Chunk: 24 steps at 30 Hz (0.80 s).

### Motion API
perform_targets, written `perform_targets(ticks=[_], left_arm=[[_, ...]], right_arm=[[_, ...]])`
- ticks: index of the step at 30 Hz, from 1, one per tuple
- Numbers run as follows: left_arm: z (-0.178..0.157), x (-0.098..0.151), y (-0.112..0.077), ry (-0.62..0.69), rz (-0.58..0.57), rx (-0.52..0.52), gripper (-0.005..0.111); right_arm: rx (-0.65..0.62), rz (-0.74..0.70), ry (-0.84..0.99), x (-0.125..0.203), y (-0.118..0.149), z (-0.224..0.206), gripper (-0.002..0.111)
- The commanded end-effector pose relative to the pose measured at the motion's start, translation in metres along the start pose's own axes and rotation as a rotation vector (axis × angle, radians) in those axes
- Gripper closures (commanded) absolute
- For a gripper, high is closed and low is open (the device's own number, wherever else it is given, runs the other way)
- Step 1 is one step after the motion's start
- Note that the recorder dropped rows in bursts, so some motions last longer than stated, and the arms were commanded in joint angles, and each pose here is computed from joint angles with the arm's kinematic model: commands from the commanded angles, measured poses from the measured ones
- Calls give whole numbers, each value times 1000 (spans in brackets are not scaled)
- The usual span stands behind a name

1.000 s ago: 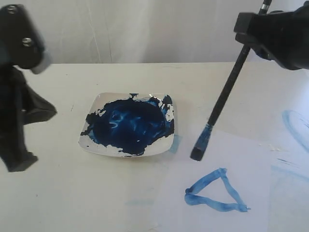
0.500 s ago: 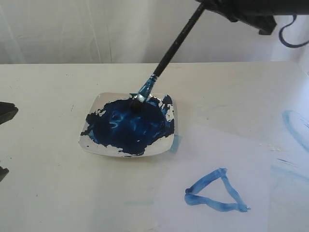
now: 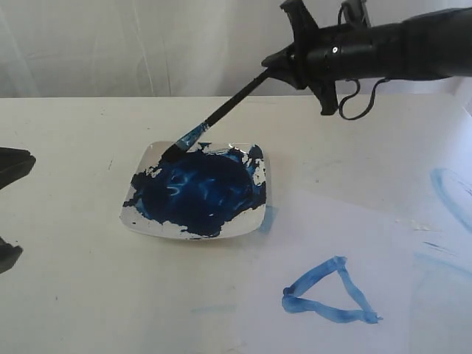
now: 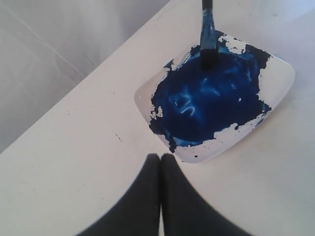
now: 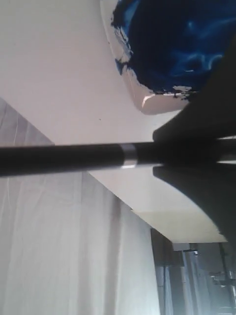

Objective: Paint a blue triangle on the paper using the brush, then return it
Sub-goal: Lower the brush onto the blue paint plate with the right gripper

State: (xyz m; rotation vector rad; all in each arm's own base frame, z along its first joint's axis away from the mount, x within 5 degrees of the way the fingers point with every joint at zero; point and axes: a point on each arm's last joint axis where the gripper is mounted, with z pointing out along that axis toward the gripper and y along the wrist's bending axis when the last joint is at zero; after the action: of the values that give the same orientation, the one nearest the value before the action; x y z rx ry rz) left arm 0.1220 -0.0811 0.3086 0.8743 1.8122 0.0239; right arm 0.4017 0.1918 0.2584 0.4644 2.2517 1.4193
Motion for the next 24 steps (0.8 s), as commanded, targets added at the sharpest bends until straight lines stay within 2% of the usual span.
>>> perform_targets(ticks=[1,4,6,18,24], left_arm=[[-1,1,0,-14,-14,1,107],[-1,0,-1,-22,-16,3,107],[-1,0,-1,-22,-16,3,107],[-1,-1,-1,-29,-39,6,107],[-1,-2,-3,-35,-32,19,107]], right_arm=[[27,112,-60,-9,-25,18,108],[109,146,-125,-5,-48,38,108],[170,142,-191,6,-53,52,108],[268,171,-284,37,-61,76,108],[319,282,-283,46,-81,73,108]])
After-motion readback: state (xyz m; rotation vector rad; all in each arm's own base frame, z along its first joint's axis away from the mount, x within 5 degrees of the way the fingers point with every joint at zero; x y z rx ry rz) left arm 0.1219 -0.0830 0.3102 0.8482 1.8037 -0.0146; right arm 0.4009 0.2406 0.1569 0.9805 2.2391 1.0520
